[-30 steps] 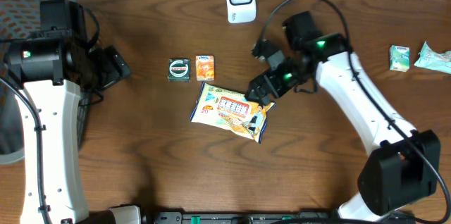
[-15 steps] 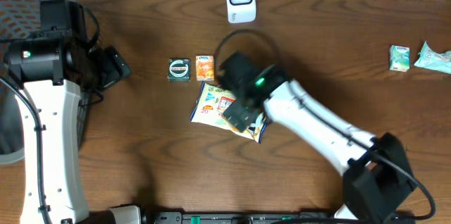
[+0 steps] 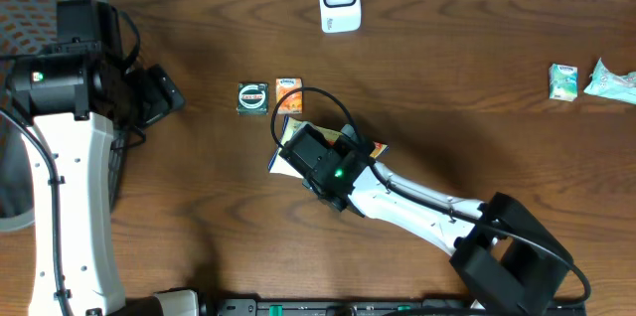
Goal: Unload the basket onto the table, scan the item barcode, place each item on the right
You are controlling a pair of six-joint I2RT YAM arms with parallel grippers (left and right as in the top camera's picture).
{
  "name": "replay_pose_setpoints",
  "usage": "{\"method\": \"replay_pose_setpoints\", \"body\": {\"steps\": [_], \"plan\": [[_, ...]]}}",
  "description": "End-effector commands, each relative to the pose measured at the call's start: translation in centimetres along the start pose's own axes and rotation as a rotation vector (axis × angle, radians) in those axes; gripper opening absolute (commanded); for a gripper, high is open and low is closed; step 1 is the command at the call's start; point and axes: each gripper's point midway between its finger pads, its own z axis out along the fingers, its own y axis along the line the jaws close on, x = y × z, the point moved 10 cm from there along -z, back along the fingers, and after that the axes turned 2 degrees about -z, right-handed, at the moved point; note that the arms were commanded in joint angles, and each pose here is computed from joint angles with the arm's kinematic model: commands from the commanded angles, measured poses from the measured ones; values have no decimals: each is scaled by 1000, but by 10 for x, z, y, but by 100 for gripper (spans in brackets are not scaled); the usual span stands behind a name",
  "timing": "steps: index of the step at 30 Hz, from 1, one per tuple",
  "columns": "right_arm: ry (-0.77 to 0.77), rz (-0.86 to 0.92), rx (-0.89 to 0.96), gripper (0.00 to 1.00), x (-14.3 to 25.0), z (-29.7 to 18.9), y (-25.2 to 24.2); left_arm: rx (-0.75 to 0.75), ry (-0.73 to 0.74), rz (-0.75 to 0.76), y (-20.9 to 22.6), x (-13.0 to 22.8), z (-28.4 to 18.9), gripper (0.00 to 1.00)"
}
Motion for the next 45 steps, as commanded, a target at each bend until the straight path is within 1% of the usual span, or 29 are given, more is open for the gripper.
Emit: {"method": "replay_pose_setpoints", "body": {"steps": [1,5,9,14,18,22,28,36,39,40,41,42,43,45], "plan": [[1,-42,29,99,5,6,3,-12,8,-6,1,0,3,98],[7,-68,-28,99,9,7,9,-12,8,-6,1,0,3,98],[0,-84,-35,99,7,4,14,-12,8,-6,1,0,3,97],[-59,-143,-48,99,-3,-17,36,-12,8,-6,1,0,3,98],[-88,-143,-68,99,-6,-28,52,-12,8,-6,1,0,3,98],[-66,-95,-72,99,-2,-28,54,-12,8,-6,1,0,3,98],[22,-61,-61,99,11,-3,47,-12,8,-6,1,0,3,97],[151,19,-9,99,27,57,26,-12,8,-6,1,0,3,98],[186,67,-52,99,34,72,16,-12,8,-6,1,0,3,98],[194,85,-84,98,36,76,14,-12,8,-6,1,0,3,98],[204,125,-157,77,38,81,9,-12,8,-6,1,0,3,98],[207,144,-193,64,39,83,6,-12,8,-6,1,0,3,98],[209,168,-240,49,41,85,4,-12,8,-6,1,0,3,98],[217,206,-310,31,42,87,-2,-12,8,-6,1,0,3,98]]}}
